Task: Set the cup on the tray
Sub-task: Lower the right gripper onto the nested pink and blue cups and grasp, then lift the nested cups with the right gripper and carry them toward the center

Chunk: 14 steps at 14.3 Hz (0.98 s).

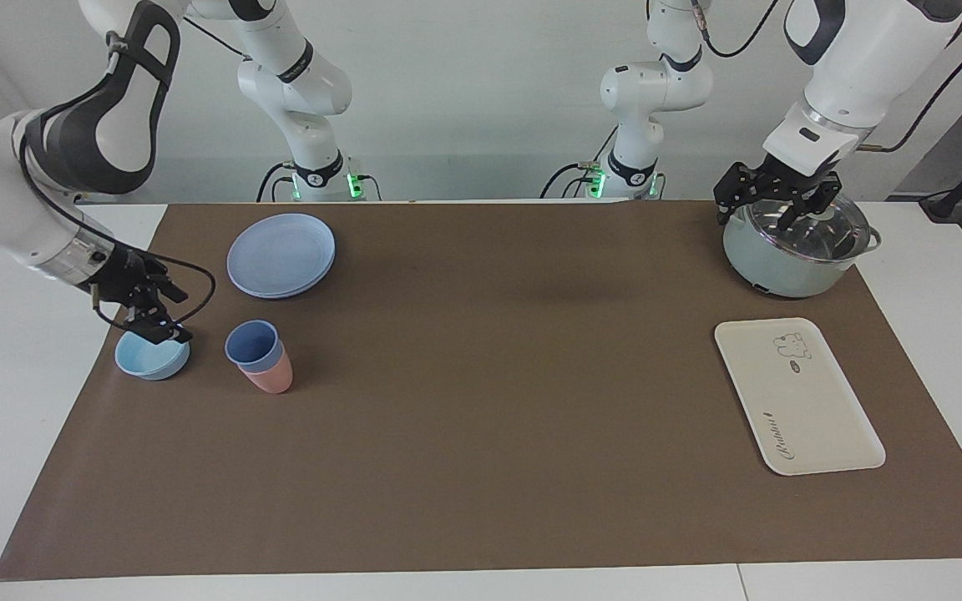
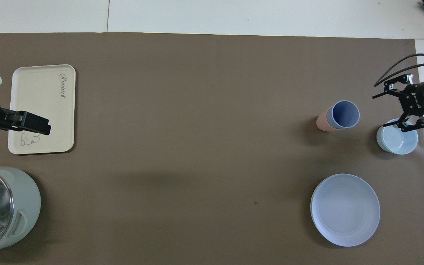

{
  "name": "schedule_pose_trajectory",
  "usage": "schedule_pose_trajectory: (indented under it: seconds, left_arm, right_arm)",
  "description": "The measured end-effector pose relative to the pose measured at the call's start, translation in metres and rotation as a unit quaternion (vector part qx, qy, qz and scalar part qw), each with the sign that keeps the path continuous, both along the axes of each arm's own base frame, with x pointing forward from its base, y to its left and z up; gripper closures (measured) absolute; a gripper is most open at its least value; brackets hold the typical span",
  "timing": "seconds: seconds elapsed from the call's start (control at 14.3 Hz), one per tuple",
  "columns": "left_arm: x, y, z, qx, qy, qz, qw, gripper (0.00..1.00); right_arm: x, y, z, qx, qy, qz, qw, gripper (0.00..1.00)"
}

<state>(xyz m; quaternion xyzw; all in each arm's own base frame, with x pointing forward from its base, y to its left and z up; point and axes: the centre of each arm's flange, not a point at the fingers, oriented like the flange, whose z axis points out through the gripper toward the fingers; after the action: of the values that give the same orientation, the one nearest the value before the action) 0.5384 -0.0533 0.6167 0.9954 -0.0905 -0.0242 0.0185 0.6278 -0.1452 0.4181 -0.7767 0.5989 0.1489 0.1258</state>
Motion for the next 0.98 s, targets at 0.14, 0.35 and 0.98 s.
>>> schedule_pose_trajectory:
  seconds: [0.14,0.35,0.98]
  left_arm:
    - [0.0,0.0,0.0,0.0,0.0,0.0,1.0,0.0]
    - [0.0,0.0,0.0,0.0,0.0,0.0,1.0,0.0]
    - [0.0,0.0,0.0,0.0,0.0,0.0,1.0,0.0]
  right_arm:
    - [0.011,-0.012,-0.032,0.017,0.015,-0.014,1.0,0.1]
    - [0.026,-0.019,-0.076,0.05,0.031,-0.031,0.998,0.09]
    - [0.011,0.016,-0.121,0.139,0.055,-0.032,0.988,0.07]
